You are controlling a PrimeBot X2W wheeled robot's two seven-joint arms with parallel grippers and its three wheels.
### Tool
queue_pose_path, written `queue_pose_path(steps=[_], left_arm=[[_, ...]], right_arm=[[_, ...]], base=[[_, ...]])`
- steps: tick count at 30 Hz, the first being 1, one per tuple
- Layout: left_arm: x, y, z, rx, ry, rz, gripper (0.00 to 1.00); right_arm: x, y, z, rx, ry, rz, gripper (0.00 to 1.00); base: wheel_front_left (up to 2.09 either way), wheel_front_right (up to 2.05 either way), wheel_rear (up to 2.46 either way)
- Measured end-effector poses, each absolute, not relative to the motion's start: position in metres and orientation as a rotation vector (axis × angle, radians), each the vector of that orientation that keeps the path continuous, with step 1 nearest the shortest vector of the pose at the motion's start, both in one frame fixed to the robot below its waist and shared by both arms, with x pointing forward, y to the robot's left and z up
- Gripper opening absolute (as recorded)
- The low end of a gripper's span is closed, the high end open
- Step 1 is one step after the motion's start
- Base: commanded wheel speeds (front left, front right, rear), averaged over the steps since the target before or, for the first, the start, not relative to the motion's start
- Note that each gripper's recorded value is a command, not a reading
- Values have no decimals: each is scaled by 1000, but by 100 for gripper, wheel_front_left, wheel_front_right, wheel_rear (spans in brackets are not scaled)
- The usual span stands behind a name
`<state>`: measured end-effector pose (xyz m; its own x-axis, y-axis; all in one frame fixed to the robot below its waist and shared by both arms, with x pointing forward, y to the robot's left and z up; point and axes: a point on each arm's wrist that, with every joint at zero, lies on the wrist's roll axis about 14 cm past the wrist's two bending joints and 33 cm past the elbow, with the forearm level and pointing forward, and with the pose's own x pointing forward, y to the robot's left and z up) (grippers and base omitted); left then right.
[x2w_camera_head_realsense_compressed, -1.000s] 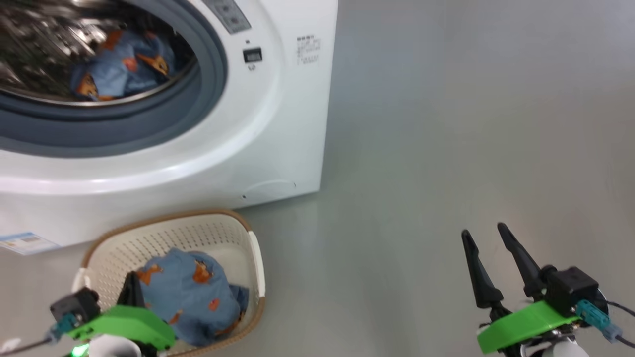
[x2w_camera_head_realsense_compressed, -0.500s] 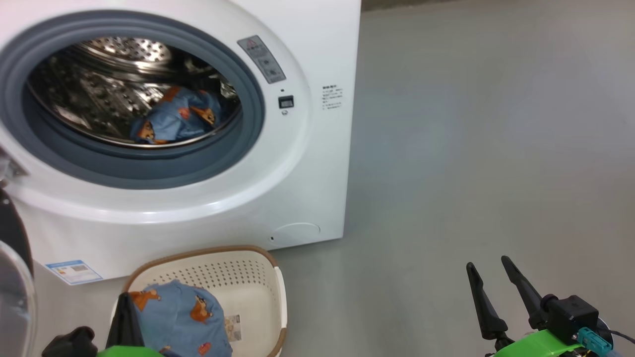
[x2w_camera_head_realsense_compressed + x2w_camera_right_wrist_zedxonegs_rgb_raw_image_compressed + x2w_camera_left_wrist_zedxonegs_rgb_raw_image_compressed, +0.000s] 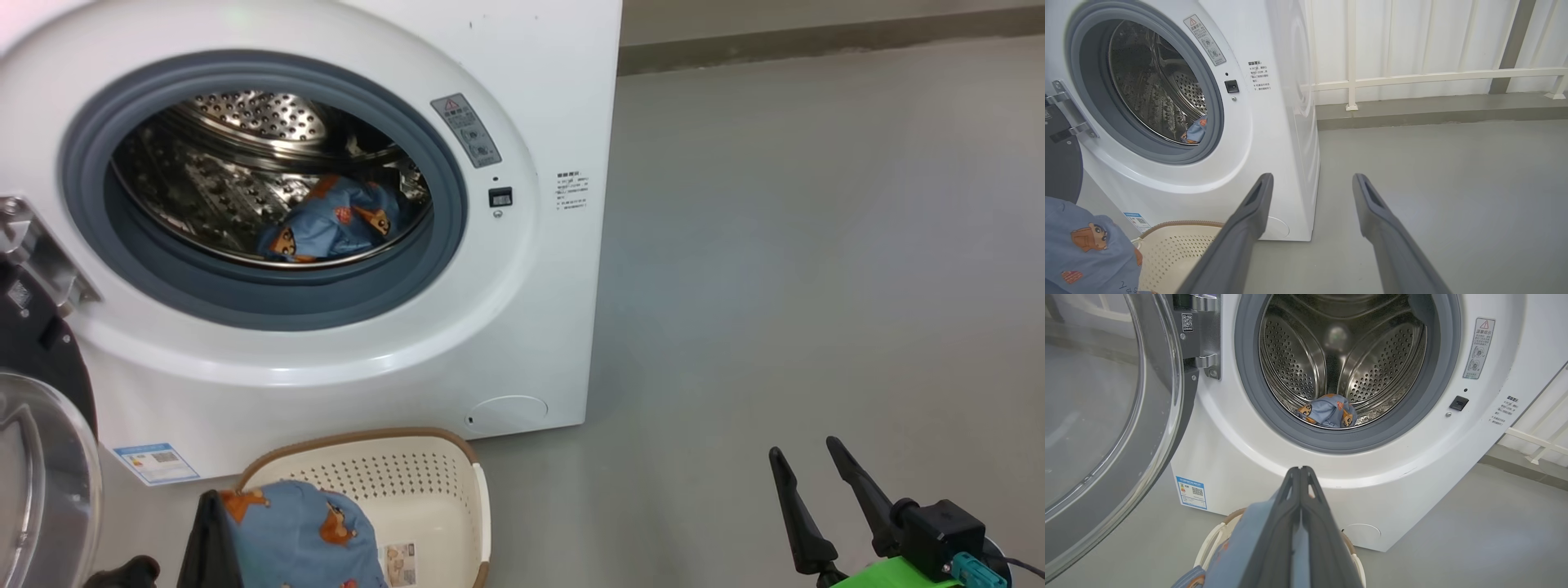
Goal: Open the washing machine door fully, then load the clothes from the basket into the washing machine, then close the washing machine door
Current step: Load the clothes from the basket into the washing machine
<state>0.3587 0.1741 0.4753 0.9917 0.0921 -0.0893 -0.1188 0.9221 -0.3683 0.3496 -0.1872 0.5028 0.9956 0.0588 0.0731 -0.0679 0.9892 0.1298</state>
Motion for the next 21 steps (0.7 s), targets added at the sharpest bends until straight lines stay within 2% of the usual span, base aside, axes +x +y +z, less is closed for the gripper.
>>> queue_pose_path(steps=[21], left_arm=[[356, 175, 492, -376, 37, 101, 0]], right_arm=[[348, -185, 503, 136, -69, 69, 100]], base=[[0, 0, 0]])
